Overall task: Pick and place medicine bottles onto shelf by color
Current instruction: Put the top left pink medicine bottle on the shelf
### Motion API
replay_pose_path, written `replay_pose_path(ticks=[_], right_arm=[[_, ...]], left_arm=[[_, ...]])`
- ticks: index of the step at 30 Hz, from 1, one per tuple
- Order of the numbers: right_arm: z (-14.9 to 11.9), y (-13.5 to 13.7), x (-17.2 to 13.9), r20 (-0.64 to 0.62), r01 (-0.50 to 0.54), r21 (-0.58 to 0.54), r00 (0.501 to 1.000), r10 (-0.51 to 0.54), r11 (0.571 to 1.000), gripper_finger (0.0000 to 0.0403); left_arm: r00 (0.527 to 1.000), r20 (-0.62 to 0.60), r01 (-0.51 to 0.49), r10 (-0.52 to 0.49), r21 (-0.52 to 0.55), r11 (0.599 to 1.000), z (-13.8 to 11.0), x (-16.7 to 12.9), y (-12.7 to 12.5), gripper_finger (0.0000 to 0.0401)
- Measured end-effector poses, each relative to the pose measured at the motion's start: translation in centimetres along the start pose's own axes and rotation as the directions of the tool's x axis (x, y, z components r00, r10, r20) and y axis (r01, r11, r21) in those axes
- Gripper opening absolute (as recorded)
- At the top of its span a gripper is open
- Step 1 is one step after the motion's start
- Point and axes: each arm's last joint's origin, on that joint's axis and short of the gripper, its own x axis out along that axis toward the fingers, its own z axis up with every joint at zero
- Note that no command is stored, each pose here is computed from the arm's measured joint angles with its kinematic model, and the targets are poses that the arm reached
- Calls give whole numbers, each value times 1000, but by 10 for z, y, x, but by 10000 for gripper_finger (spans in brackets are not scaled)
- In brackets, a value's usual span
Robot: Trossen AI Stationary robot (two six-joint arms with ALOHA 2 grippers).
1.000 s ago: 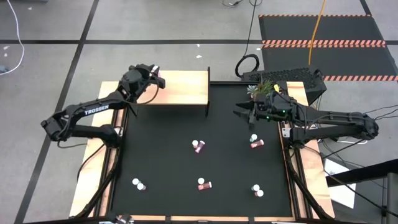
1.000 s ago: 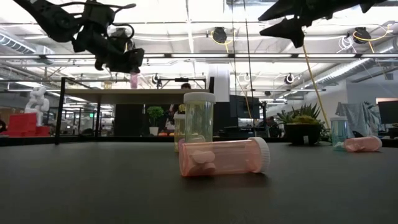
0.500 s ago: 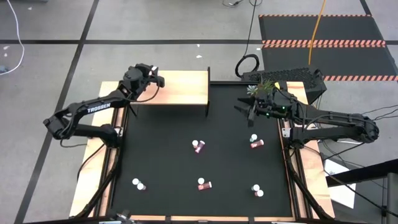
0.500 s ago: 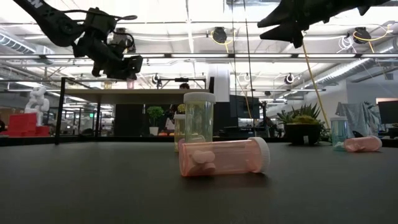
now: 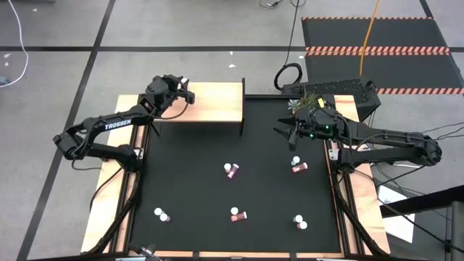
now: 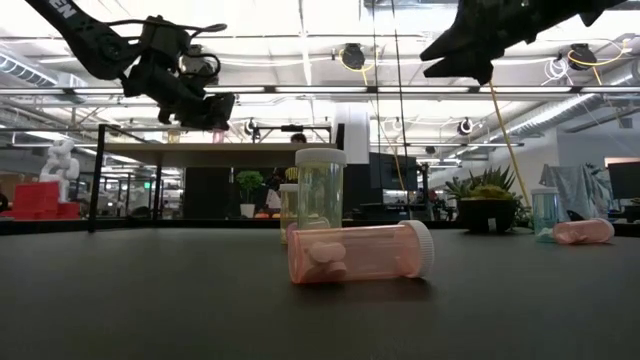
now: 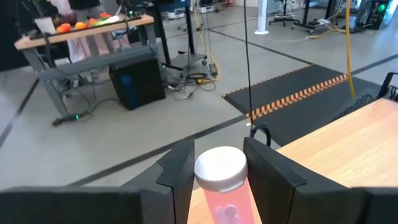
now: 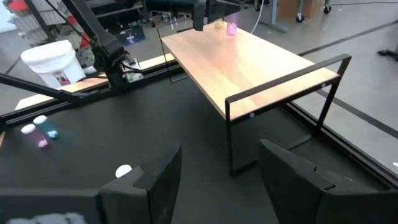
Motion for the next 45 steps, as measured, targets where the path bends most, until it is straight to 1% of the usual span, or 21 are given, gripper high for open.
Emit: replay_pose_path(ticks=[2,9,19,35,38,45], right_arm=[[0,1,0,-1,-19,0,1000,19,1000,203],[0,1,0,-2,-22,-4,1000,22,1000,203],[0,1,0,-2,-22,-11,1000,22,1000,203],[0,1,0,-2,-22,-4,1000,22,1000,203],[0,1,0,-2,-22,-4,1000,22,1000,203],[0,1,0,-2,-22,1,1000,22,1000,203]], left_arm=[[1000,0,0,0,19,1000,0,0,0,136],[1000,-24,-2,4,61,998,-2,0,0,136],[999,-39,-27,30,70,997,-4,0,1,136],[999,-40,-28,31,86,996,-4,0,1,137],[999,-42,-26,30,94,995,-4,0,1,147],[999,-44,-16,21,114,993,-4,0,0,192]])
